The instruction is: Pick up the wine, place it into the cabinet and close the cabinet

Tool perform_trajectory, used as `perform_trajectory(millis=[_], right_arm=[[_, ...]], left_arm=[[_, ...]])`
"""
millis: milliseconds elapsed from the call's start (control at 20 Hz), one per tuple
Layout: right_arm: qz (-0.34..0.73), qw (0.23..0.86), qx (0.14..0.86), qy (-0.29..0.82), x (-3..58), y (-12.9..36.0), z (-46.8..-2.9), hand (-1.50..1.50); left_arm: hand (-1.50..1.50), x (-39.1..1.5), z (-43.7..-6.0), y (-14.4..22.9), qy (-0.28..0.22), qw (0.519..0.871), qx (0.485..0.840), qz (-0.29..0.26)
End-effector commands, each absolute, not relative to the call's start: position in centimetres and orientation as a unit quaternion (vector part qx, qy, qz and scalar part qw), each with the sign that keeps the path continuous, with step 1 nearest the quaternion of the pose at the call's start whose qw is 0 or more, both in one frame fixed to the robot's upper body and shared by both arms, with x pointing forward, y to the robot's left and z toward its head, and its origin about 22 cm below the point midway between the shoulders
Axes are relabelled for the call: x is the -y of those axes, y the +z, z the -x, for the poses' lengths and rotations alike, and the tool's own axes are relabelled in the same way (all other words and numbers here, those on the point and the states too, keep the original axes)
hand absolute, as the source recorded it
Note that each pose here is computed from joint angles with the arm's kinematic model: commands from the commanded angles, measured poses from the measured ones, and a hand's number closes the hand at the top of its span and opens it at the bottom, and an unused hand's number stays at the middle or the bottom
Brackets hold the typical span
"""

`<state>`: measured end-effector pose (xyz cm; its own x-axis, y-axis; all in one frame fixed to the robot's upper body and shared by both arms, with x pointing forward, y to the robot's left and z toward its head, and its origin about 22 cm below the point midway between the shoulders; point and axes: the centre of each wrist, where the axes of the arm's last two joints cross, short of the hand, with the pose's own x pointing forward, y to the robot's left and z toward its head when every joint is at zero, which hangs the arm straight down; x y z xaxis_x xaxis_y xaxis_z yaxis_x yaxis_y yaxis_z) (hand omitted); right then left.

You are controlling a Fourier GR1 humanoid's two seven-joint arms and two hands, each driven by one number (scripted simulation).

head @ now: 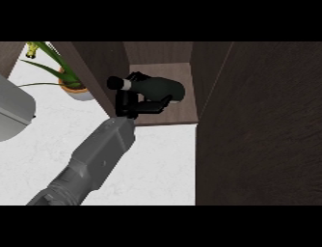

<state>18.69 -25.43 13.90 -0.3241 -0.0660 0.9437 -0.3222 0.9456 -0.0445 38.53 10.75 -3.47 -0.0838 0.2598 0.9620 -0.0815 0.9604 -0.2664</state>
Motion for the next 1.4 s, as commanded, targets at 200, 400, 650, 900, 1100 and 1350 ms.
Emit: perform_trajectory(millis=[200,400,650,900,1100,1350], right_arm=[[-0.116,0.567,0.808,0.114,25.6,14.4,-18.9,-1.5],[-0.116,0.564,0.809,0.117,24.8,15.6,-18.5,-1.5],[-0.108,0.567,0.808,0.118,26.8,14.1,-18.6,-1.5],[-0.103,0.571,0.806,0.114,25.8,14.1,-17.4,-1.5],[-0.104,0.569,0.807,0.117,25.4,14.4,-18.0,-1.5],[-0.093,0.584,0.799,0.109,25.7,14.2,-17.3,-1.5]], left_arm=[[1.5,-11.8,-38.6,-4.1,0.167,0.661,0.73,0.048],[1.5,-12.1,-38.1,-4.8,0.171,0.625,0.761,0.024],[-1.5,-12.9,-39.1,-3.6,0.151,0.602,0.783,0.037],[-1.5,-13.3,-39.0,-3.4,0.147,0.585,0.797,0.046],[-1.5,-11.9,-37.8,-4.2,0.137,0.58,0.801,0.049],[-1.5,-10.7,-35.7,-4.4,0.102,0.588,0.799,0.074]])
